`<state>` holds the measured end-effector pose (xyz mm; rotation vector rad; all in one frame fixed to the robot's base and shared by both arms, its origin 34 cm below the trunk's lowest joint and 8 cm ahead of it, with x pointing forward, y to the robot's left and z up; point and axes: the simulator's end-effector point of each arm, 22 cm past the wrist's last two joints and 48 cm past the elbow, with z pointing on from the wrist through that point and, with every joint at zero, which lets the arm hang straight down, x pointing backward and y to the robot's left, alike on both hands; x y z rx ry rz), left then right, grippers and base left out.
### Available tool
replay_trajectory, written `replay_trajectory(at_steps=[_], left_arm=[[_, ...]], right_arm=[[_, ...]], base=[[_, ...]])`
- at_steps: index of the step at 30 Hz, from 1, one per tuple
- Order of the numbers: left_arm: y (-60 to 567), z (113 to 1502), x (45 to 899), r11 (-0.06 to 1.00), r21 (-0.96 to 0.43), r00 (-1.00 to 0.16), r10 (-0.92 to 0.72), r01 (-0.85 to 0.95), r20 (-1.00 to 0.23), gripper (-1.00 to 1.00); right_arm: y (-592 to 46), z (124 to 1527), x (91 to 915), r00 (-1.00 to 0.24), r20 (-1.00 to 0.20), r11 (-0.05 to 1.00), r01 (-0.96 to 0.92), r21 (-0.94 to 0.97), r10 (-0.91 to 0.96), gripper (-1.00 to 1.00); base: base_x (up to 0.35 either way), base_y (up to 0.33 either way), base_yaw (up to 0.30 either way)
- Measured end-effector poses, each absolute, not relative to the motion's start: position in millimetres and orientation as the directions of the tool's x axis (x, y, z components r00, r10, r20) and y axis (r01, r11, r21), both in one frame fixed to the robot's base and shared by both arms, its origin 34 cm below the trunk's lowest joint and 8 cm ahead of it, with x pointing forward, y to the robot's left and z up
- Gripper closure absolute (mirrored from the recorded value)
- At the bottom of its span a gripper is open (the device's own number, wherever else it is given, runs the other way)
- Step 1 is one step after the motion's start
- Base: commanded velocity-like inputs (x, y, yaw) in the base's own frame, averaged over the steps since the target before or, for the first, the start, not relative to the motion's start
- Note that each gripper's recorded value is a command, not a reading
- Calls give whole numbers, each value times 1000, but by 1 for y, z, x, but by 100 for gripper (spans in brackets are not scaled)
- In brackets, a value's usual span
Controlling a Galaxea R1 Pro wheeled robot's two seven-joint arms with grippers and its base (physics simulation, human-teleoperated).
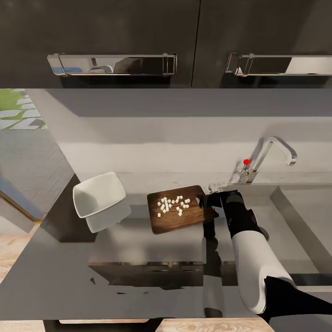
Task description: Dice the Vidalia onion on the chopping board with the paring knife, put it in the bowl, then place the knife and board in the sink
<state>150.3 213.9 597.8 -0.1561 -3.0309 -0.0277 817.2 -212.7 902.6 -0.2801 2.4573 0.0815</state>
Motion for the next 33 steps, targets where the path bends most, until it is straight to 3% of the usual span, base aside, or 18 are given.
replay_trajectory(at_steps=[24, 33], left_arm=[[212, 599, 160, 995, 13, -991, 101, 103, 84, -100], [218, 598, 159, 995, 20, -992, 96, 98, 86, -100]], right_arm=[[-217, 917, 819, -751, -636, 976, -216, -18, -178, 100], [-191, 911, 814, -756, -628, 969, -245, 10, -185, 100]], base=[[0, 0, 0], [0, 0, 0]])
